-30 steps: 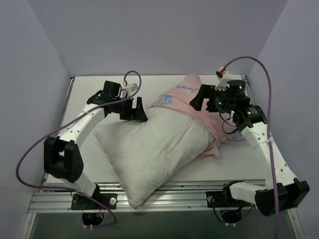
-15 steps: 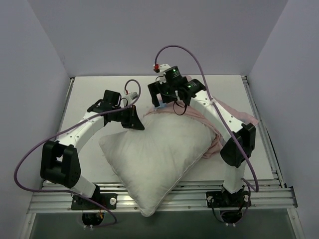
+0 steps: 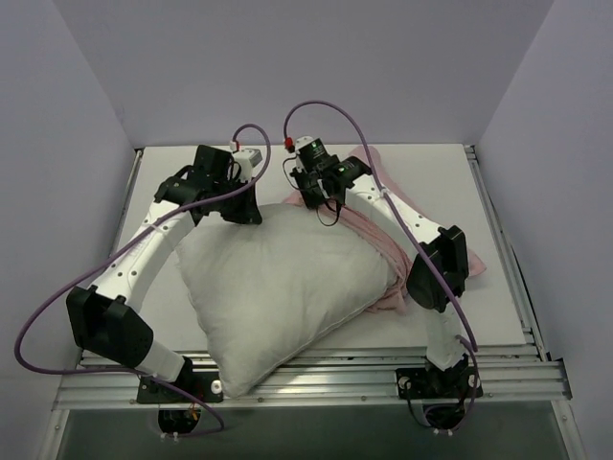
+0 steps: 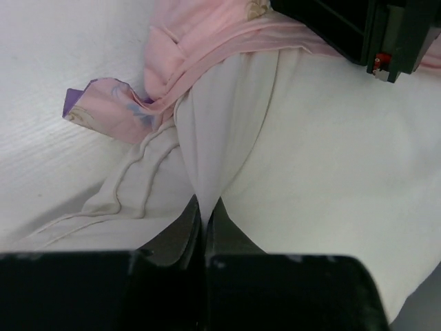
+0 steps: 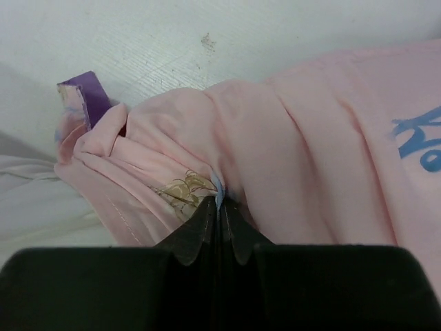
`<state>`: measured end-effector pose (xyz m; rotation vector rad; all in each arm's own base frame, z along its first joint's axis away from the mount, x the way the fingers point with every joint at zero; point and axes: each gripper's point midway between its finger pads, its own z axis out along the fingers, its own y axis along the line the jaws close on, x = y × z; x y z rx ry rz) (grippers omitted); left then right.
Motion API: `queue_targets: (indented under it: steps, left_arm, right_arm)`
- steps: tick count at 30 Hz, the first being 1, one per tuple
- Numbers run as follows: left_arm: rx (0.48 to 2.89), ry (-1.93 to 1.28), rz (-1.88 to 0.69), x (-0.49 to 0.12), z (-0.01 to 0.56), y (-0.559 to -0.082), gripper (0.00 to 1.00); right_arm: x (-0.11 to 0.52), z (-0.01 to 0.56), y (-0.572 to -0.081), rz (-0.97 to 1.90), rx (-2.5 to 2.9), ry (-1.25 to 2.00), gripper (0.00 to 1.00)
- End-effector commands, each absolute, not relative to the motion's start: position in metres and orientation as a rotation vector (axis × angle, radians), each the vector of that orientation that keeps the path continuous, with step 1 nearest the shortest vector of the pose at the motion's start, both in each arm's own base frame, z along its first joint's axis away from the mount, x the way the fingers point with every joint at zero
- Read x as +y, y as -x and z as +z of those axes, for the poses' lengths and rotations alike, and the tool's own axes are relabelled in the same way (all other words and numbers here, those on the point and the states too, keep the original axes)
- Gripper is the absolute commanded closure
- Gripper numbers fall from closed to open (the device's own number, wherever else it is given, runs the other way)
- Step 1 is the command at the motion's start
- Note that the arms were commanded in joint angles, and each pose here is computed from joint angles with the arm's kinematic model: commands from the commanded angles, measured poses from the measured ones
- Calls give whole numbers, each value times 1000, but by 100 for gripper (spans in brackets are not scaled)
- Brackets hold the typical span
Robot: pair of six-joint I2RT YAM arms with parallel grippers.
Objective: Remove the pillowcase from the pillow
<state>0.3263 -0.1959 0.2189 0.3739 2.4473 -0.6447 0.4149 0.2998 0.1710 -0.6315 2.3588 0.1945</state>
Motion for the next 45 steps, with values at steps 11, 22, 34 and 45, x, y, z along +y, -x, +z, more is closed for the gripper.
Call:
queue_targets:
  steps: [11, 22, 34, 45]
  left_arm:
    - [1936, -278, -280, -135, 394, -335, 98]
    - [1954, -99, -45, -70, 363, -290, 98]
    - [2019, -119, -193, -116, 308, -340, 98]
    - [1907, -280, -197, -151, 340, -373, 3]
  right_arm:
    - [55, 281, -467, 169, 2107, -448, 100]
    - [-37, 306, -446, 322, 1852, -786, 100]
    - [136, 271, -414, 594, 2104, -230, 70]
    - [186, 193, -305, 526, 2304, -3, 36]
